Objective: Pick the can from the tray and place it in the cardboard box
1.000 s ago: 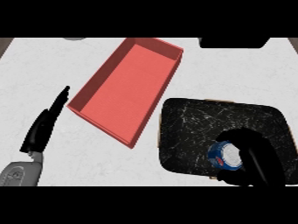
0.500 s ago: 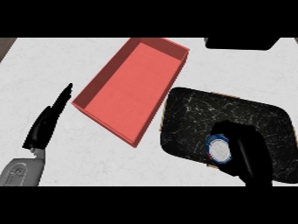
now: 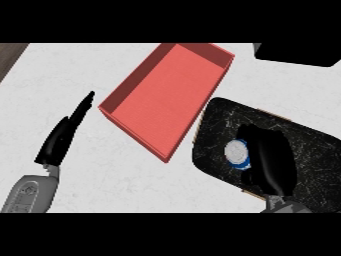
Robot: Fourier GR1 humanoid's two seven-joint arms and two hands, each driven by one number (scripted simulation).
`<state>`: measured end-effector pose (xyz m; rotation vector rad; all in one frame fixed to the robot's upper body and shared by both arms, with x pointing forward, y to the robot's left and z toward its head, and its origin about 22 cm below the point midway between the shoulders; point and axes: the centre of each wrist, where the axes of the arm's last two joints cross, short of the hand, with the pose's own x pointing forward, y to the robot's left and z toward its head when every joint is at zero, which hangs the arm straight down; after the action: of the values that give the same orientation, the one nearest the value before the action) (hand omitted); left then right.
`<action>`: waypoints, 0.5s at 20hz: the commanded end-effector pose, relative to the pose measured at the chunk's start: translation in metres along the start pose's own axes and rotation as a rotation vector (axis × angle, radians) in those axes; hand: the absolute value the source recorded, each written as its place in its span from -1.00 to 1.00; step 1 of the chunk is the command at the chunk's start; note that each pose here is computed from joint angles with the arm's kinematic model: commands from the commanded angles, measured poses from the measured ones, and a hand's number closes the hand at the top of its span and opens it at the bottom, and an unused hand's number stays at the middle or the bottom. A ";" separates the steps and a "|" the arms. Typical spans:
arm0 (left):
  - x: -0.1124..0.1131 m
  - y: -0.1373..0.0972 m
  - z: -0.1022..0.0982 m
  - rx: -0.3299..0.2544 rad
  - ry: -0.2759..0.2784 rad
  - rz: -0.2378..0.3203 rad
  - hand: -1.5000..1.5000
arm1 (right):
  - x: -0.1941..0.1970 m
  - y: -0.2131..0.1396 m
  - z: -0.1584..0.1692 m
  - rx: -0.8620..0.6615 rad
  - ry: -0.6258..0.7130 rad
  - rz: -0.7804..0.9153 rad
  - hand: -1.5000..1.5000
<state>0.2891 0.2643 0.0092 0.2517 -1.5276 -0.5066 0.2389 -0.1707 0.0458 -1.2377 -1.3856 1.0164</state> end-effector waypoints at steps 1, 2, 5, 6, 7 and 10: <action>0.004 -0.011 -0.005 -0.034 -0.012 0.001 0.00 | 0.036 -0.010 -0.019 -0.028 0.098 0.025 1.00; 0.008 -0.009 -0.008 -0.027 -0.015 -0.003 0.00 | 0.042 -0.017 -0.025 -0.056 0.115 0.033 1.00; 0.006 -0.013 -0.008 -0.040 -0.007 -0.001 0.00 | 0.059 -0.034 -0.041 -0.132 0.210 0.086 1.00; 0.007 -0.013 -0.008 -0.049 -0.016 -0.004 0.00 | 0.067 -0.039 -0.043 -0.151 0.242 0.105 1.00; 0.003 -0.019 -0.006 -0.064 -0.001 -0.004 0.00 | 0.072 -0.046 -0.051 -0.178 0.272 0.119 1.00; 0.008 -0.019 -0.011 -0.059 -0.018 0.004 0.00 | 0.090 -0.063 -0.064 -0.228 0.383 0.143 1.00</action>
<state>0.2932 0.2466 0.0059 0.2092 -1.5224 -0.5457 0.2799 -0.1101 0.1051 -1.5185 -1.2184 0.7983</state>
